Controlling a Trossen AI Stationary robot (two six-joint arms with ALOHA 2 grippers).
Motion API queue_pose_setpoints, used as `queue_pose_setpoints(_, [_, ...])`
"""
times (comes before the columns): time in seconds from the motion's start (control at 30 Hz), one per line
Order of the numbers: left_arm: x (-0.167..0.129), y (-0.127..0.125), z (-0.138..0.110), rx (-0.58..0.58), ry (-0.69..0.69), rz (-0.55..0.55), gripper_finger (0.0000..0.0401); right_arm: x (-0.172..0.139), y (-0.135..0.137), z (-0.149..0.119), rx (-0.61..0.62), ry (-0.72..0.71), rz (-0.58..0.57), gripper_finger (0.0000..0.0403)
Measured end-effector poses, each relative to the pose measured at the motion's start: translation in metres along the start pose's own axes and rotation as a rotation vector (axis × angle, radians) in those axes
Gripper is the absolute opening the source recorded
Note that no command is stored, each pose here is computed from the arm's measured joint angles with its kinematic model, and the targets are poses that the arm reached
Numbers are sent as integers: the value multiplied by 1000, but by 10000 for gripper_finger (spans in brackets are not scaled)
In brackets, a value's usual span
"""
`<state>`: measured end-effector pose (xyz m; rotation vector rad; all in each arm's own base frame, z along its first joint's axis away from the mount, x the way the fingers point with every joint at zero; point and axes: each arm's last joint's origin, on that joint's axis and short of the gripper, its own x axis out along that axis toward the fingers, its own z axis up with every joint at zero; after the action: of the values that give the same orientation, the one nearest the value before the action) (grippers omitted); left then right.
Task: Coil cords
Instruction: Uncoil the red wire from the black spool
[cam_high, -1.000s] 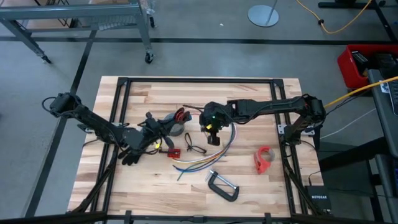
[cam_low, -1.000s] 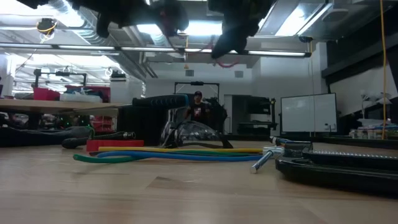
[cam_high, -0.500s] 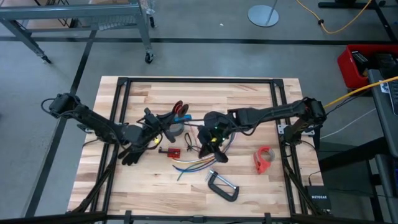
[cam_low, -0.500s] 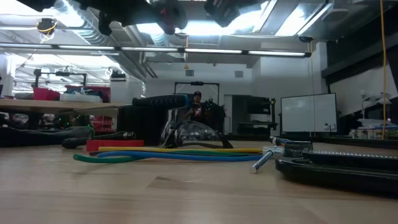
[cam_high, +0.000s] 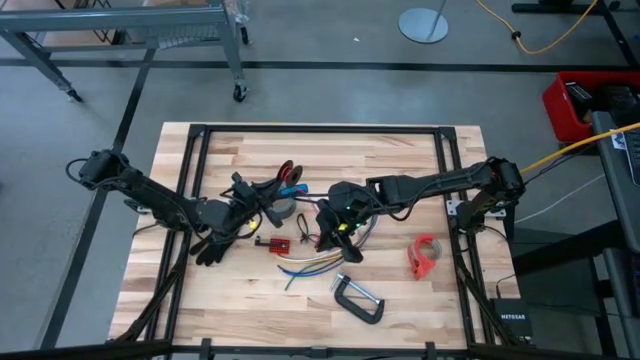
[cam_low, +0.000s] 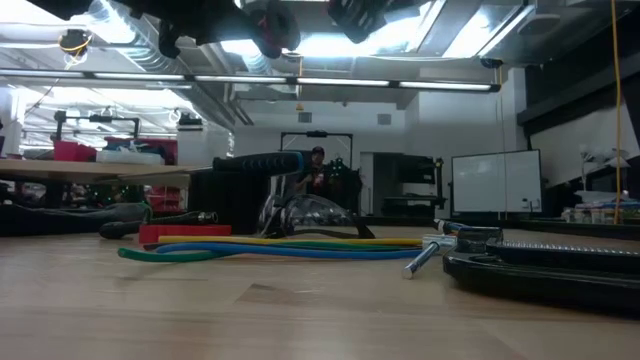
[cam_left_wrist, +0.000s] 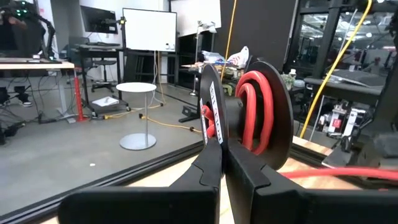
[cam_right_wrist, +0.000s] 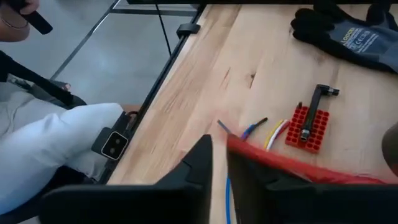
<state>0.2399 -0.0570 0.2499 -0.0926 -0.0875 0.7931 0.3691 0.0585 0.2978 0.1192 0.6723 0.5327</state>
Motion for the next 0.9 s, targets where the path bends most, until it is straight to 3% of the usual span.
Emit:
queue_pose_setpoints(0.23, [-5,-3,-4,48,21,-26,0,0,0,0,5,-1,-6,134])
queue_pose_setpoints(0.37, [-11,-6,-4,51,25,-54,0,-1,-1,-1,44,11,-8,156])
queue_pose_setpoints(0.5, [-18,-10,-4,50,27,-86,0,-13,-3,0,61,9,-15,150])
queue_pose_setpoints(0.67, [-28,-15,-4,46,32,-146,0,-51,-2,7,61,-43,-60,128])
queue_pose_setpoints(0.9, [-37,-25,-4,-18,55,-435,0,-114,17,15,-35,-156,-119,102])
